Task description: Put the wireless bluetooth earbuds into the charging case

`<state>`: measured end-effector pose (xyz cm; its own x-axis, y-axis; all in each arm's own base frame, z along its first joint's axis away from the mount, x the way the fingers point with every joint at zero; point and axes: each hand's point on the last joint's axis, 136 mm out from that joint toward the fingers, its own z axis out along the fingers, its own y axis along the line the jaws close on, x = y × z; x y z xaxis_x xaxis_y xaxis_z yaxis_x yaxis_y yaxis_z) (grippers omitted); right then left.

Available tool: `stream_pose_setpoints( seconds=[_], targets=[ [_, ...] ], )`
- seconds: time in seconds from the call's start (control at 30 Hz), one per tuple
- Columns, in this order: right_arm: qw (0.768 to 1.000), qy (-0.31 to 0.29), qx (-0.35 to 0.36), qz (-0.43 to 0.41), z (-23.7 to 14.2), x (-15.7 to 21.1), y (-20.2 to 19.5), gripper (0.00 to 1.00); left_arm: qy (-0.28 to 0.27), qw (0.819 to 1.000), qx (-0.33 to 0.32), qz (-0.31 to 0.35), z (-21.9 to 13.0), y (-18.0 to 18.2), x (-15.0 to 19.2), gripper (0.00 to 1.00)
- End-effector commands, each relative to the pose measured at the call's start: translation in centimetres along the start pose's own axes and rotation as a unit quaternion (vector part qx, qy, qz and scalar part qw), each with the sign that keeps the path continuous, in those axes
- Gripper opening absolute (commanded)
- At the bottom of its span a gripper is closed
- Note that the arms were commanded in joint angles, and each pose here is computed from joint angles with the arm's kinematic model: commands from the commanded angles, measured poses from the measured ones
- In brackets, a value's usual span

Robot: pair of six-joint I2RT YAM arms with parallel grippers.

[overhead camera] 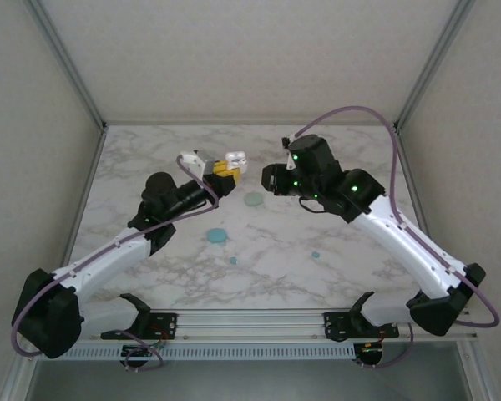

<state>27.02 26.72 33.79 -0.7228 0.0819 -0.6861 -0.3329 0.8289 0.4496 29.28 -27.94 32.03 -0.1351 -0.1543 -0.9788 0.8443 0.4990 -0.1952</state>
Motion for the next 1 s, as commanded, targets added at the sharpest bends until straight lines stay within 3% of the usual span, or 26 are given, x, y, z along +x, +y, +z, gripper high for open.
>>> stream_pose_setpoints(
  seconds=[0.0,0.17,0.47,0.97],
  targets=[
    [0.996,-0.076,-0.04,0.015,-2.4,-3.6,1.9,0.32,-0.042,0.998,0.04,0.014,0.9,-2.1,-3.0,0.12],
    [0.99,-0.115,-0.068,0.034,-3.4,-5.2,2.9,0.33,-0.038,0.997,0.06,0.024,2.0,-3.3,-2.3,0.12],
    [0.984,-0.123,-0.105,0.07,-2.4,-5.5,4.0,0.33,-0.047,0.996,0.071,0.034,2.8,-4.3,-2.2,0.12],
    [0.988,-0.085,-0.096,0.088,1.1,-4.2,3.9,0.33,-0.057,0.995,0.07,0.041,2.6,-4.6,-2.8,0.12]
  ],
)
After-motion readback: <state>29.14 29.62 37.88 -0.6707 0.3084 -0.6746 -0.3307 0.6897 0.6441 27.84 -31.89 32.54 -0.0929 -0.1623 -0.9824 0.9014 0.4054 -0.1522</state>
